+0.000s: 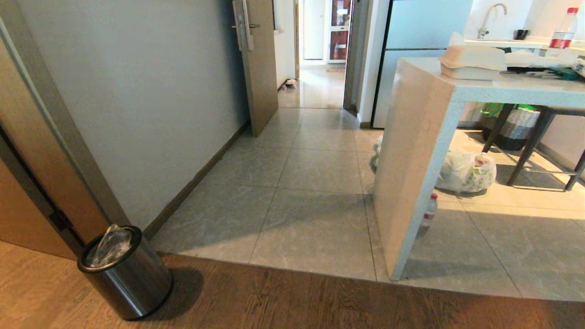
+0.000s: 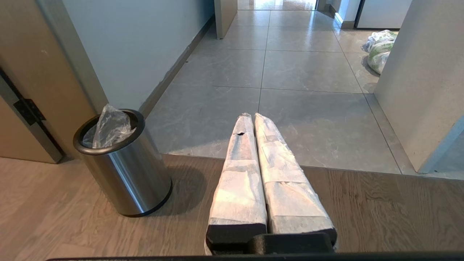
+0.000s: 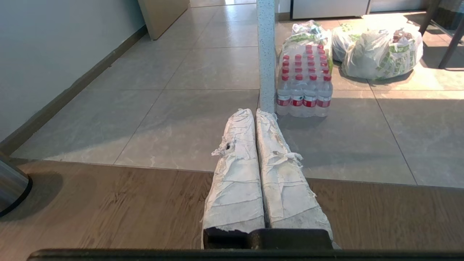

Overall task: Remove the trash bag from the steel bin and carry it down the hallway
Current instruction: Place the outer trash can on the ground

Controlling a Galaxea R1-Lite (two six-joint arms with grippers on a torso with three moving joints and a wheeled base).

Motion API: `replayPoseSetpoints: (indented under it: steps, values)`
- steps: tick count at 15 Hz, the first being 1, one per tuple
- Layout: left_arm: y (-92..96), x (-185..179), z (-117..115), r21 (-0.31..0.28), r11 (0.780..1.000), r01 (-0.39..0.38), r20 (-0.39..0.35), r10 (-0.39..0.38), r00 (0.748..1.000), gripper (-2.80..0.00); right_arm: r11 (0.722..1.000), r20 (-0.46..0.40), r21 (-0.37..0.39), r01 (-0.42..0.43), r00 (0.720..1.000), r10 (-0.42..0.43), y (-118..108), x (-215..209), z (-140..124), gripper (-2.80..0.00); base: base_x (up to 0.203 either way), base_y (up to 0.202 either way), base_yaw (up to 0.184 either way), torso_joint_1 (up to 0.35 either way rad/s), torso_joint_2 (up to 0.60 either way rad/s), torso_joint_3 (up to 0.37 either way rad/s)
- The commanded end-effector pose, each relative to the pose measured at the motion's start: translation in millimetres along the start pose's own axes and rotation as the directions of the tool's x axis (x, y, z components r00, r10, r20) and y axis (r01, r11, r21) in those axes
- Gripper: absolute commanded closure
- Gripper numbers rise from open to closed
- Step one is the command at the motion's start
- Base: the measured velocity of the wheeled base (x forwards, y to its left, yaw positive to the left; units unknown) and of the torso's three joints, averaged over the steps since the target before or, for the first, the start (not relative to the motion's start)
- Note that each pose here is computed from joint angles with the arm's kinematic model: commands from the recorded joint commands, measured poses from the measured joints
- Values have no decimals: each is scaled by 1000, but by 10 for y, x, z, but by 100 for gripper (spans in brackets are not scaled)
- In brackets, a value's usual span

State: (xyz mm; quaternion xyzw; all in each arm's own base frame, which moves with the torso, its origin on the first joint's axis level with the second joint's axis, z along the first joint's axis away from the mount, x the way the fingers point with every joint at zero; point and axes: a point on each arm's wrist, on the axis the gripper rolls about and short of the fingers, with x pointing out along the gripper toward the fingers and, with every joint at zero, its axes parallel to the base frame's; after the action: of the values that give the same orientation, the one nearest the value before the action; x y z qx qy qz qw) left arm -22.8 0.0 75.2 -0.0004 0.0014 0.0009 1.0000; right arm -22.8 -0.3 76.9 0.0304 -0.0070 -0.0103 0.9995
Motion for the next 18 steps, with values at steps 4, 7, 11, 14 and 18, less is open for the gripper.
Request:
replayPoseSetpoints:
  steps: [4,7,11,14,18]
  values:
    - [0,0,0,-1,1000,-1,0,1,1000,0,1000,-1,1,0,1000,0,0,1,-4,0,0,0,0,0,0,0]
    - [0,0,0,-1,1000,-1,0,1,1000,0,1000,-1,1,0,1000,0,0,1,-4,0,0,0,0,0,0,0]
    - [0,0,1,-1,1000,-1,1,1,1000,0,1000,-2,-1,2,1000,-2,-1,1,-5,0,0,0,0,0,0,0]
    - [0,0,0,-1,1000,-1,0,1,1000,0,1000,-1,1,2,1000,-2,-1,1,-4,0,2,-6,68,1,-1,0]
    - [0,0,1,-2,1000,-1,1,1,1000,0,1000,-1,0,2,1000,-2,-1,1,-4,0,1,-8,174,3,2,2]
